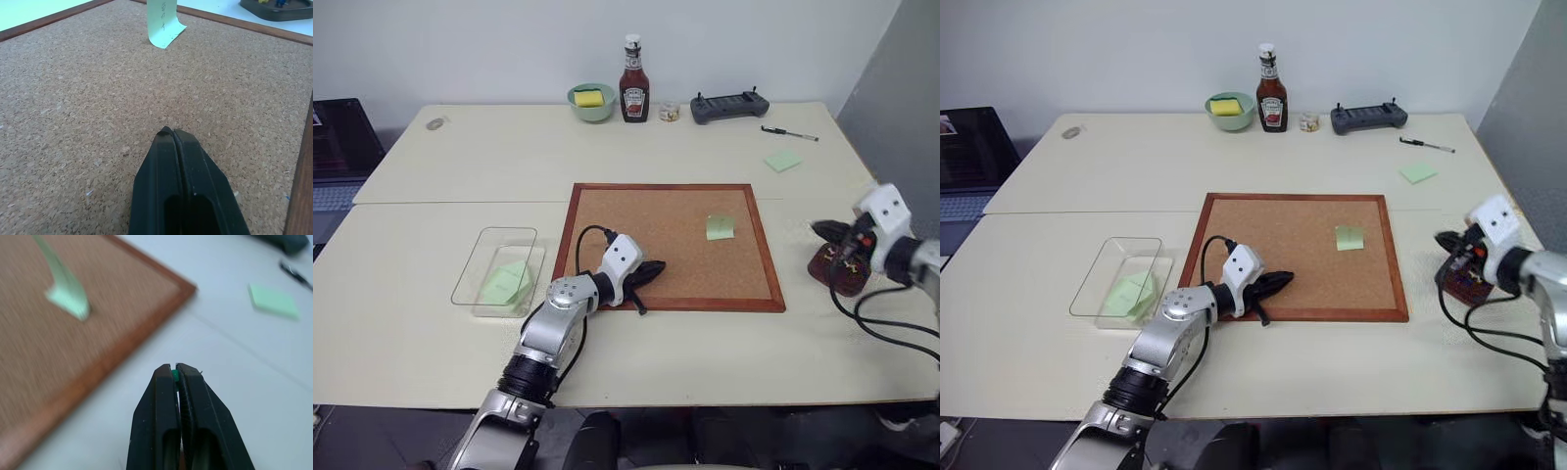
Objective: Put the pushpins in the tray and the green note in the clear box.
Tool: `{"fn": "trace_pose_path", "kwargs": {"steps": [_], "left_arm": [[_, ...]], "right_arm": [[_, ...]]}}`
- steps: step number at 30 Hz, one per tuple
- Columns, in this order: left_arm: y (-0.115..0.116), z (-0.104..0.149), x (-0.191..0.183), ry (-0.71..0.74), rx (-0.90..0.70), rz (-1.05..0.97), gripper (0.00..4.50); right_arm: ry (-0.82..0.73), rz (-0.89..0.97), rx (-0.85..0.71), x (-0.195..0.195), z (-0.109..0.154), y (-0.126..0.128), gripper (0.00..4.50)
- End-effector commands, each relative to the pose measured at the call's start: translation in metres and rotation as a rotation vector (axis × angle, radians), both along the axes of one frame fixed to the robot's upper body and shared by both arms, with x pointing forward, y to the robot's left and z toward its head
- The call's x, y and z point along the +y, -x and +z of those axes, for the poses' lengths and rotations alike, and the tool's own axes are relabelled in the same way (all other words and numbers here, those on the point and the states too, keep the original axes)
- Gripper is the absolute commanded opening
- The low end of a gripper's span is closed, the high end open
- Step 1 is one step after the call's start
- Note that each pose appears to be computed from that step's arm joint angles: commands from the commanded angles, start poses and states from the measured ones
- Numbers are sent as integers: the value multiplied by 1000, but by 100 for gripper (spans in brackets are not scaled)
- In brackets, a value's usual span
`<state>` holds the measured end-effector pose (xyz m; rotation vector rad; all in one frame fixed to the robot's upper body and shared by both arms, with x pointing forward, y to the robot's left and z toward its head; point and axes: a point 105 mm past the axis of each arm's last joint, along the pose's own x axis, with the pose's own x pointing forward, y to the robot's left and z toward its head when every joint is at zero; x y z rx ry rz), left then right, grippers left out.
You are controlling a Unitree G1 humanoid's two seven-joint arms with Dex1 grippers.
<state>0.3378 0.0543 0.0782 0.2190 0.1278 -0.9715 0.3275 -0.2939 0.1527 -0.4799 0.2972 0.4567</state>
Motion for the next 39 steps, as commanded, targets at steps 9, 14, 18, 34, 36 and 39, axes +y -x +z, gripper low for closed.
{"fn": "trace_pose_path", "kwargs": {"steps": [9, 14, 18, 34, 36, 39], "left_arm": [[4, -17, -1, -29, 58, -23, 0], [5, -17, 0, -25, 59, -21, 0], [5, -18, 0, -25, 59, -20, 0], [3, -15, -1, 3, 67, -12, 0], [2, -14, -1, 14, 73, -6, 0], [-1, -10, 0, 20, 67, 3, 0]], "right_arm": [[162, -73, 62, -31, -16, 15, 6], [163, -81, 69, -34, -18, 14, 58], [164, -81, 61, -36, -17, 14, 143], [-3, -45, 23, -22, 8, 16, 181], [-37, 1, 9, -12, 15, 17, 181], [-80, 126, 4, 16, 22, 21, 181]]}}
